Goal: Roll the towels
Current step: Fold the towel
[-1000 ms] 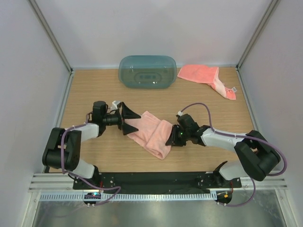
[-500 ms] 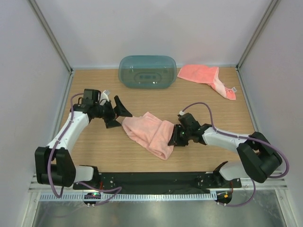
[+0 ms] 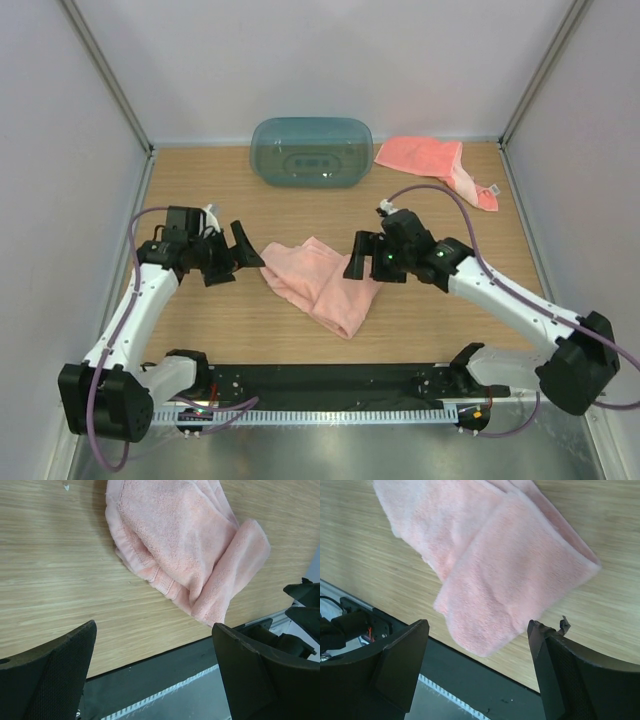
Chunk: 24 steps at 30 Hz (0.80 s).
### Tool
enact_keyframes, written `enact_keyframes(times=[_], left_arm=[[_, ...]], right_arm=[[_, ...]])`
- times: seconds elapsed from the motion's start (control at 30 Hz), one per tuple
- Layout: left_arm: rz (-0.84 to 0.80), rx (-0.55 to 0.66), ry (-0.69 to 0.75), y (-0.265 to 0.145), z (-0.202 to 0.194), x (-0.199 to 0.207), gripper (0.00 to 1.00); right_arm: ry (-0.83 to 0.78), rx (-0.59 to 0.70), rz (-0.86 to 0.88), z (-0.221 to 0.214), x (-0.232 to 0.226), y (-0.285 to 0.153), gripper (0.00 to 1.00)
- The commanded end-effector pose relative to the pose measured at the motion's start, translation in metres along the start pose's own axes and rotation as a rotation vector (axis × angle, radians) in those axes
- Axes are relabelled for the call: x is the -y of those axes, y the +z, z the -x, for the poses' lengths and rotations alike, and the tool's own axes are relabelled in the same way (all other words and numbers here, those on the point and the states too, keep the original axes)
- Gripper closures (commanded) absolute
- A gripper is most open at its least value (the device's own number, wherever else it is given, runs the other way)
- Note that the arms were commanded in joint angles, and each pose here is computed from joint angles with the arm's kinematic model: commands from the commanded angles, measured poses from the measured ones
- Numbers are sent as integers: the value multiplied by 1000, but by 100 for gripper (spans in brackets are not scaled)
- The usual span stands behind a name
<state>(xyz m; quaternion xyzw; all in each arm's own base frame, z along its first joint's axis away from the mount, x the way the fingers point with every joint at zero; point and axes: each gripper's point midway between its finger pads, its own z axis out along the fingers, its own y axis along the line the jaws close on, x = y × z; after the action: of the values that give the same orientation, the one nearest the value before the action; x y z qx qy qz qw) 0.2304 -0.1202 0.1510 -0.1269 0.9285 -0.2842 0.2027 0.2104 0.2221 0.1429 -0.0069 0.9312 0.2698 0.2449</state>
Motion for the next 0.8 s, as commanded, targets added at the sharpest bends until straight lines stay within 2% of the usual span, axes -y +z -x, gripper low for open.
enact_keyframes(times=[0.0,0.03,0.1,0.13,0.27,0.4,0.47,0.5,0.6,0.7,0.77], left_arm=[[21,36,62,-7,0,-3,3],[25,43,68,-8,1,-3,3],[24,41,68,-7,0,-4,2],[21,36,66,-7,-2,-4,3],[23,44,71,-7,0,-3,3],[21,45,70,-6,0,-4,3],[16,43,72,-6,1,-3,3],[17,44,72,-6,1,-3,3],[19,45,72,-5,1,-3,3],[18,46,71,-5,2,-3,3],[19,44,73,-4,2,-3,3]], right_arm=[[-64,-76,-66,-5,-13,17,13],[-99,-65,-67,0,-29,20,13],[-126,-144,-149,-11,-24,40,14],[-139,-141,-142,-5,-36,43,15],[-195,-169,-271,-9,-28,66,17],[-211,-211,-325,-15,-21,88,23],[-221,-237,-355,-19,-17,97,31],[-228,-239,-368,-21,-15,100,41],[-227,-236,-383,-20,-14,103,61],[-224,-210,-410,-13,-11,93,95],[-225,-176,-438,-8,-7,79,99]])
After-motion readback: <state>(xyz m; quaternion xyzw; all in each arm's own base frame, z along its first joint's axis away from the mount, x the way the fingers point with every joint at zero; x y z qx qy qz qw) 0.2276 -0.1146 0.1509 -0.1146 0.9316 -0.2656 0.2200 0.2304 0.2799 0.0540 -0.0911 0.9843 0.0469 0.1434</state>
